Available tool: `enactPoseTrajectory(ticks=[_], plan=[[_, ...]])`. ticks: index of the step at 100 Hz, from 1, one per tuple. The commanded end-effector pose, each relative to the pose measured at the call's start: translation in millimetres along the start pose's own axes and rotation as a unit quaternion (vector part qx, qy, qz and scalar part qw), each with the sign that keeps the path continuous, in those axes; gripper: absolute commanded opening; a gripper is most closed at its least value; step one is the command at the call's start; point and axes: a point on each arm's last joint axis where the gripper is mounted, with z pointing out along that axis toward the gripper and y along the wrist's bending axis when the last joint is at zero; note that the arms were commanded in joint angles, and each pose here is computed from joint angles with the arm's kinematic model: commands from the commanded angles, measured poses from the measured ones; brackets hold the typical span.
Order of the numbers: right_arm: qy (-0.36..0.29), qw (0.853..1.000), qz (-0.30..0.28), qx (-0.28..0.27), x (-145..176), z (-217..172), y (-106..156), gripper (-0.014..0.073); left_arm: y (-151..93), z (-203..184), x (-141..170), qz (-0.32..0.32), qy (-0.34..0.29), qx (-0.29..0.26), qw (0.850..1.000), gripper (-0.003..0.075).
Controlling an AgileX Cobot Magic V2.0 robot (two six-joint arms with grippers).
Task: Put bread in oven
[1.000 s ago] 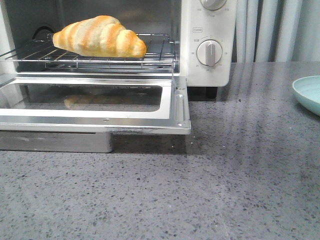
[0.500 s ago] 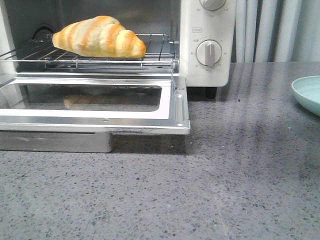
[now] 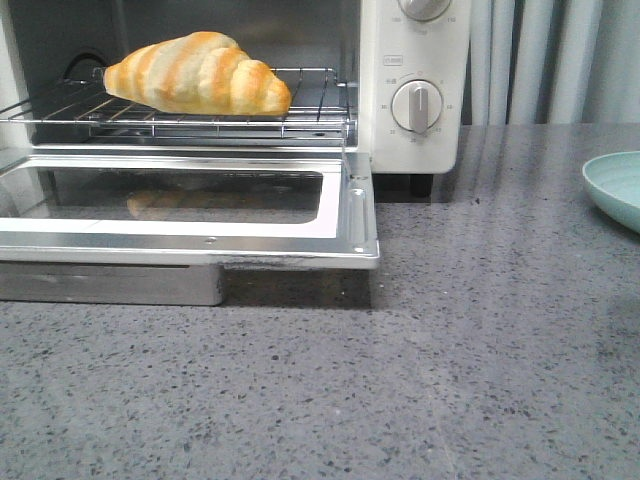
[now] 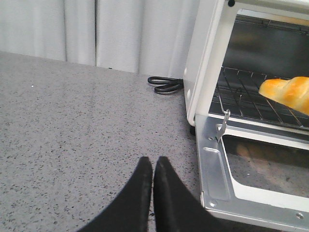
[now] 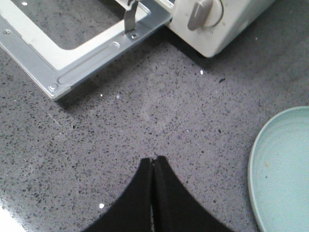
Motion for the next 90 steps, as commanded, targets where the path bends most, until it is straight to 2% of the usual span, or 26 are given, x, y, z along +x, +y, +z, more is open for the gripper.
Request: enactPoseTrajectory(ticks=[1,25,41,70,90], plan=[[-0.082,0.996,0.023,-0.005,5.8,-5.3,-3.3,-0.0076,0.1,-5.9,-17.1,-0.006,-0.065,-0.004,0.998,-0.0021],[-0.165,0.983,0.079,0.019,72.1,-3.6,-3.6,-0.0076,0.1,-5.9,-17.1,-0.006,-0.065,-0.004,0.998,-0.0021],[-0.195,0.978,0.067,0.040,104.5,-2.2,0.7,-0.0076,0.1,-5.9,-17.1,-0.006,-0.065,-0.004,0.998,-0.0021],[-0.218,0.965,0.088,0.114,132.5,0.4,-2.6,-0.0076,0.1,-5.9,-17.1,-0.006,-0.065,-0.004,0.998,-0.0021],[-0.217,0.954,0.110,0.175,136.5,-1.1,-10.5,-0.0076,0.1,-5.9,-17.1,-0.006,-0.065,-0.004,0.998,-0.0021]])
